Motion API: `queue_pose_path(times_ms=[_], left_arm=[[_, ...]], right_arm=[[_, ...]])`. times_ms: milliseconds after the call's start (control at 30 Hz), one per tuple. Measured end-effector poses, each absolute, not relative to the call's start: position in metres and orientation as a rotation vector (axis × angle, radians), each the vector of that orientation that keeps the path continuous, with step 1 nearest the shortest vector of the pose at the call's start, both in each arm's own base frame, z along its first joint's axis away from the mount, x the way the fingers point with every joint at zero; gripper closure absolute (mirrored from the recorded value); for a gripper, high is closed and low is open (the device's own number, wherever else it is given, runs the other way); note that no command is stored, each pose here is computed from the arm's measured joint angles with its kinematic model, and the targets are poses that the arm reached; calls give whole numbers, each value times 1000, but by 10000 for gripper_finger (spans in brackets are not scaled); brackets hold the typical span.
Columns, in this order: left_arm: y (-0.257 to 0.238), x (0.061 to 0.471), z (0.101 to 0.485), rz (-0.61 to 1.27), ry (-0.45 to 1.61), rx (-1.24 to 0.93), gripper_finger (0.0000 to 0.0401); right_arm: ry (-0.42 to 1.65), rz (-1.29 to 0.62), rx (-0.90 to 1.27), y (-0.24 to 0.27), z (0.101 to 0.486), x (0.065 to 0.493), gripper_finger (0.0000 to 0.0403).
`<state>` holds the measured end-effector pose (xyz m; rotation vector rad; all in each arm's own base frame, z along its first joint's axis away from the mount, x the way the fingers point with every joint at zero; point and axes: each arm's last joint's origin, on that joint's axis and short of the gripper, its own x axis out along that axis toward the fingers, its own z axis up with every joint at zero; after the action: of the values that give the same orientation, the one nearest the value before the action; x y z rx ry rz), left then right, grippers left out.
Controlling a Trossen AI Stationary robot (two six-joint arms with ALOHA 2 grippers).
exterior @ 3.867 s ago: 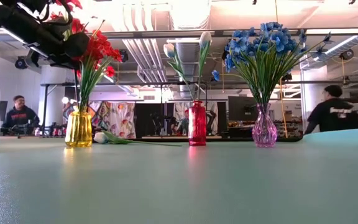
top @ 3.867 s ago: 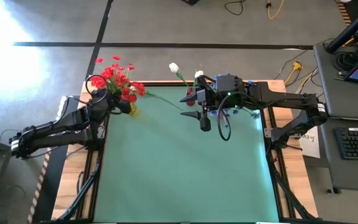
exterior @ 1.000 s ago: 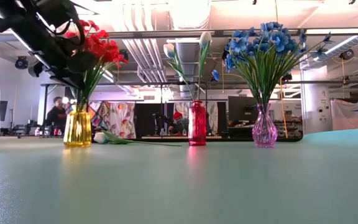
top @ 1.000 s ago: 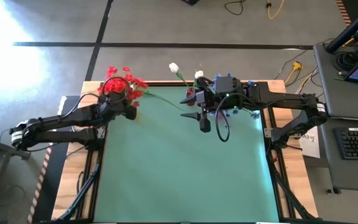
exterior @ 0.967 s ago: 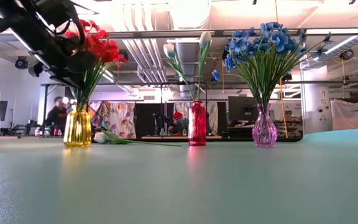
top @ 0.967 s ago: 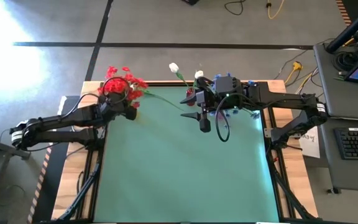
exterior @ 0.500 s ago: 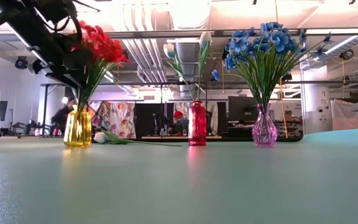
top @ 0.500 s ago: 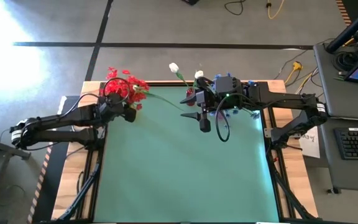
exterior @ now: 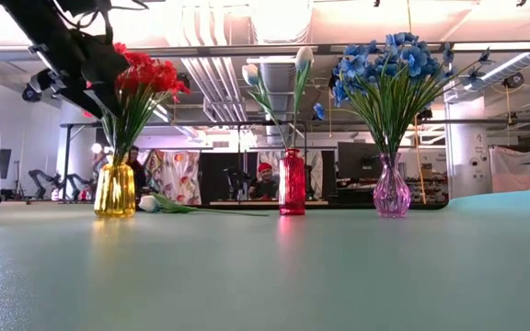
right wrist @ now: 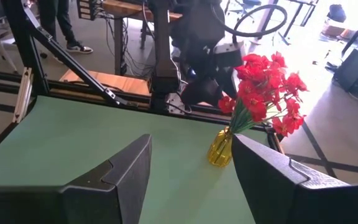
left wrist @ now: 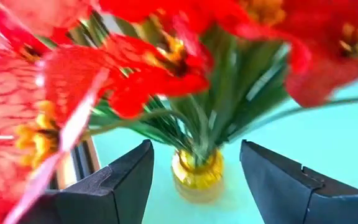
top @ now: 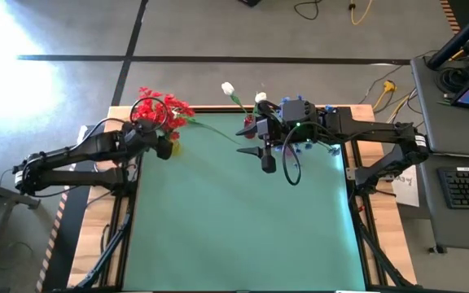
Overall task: Sort flowers into vase by color
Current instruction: Put the red flower into the yellow vase, then put the white flower into the red vase
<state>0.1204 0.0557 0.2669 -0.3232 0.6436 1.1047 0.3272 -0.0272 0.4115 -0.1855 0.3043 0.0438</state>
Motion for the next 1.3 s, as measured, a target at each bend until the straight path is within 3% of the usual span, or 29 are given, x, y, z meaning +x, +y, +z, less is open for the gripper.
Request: queue_pose_path(times_ms=[500,633,967,1300], left_arm=[[43,91,307,1082,813,-499,169],[37,84,321,1007,828,-575,169],[20,76,341,812,589,-518,169],[4,117,367,538,349,-288,169]], right_arm=[[299,38,-170,-27,412,327,188],[275,-101,-88,-31,423,326,188],[279,-216,-102,-31,451,323,188],[379,-315,-82,-33,468,312,188]])
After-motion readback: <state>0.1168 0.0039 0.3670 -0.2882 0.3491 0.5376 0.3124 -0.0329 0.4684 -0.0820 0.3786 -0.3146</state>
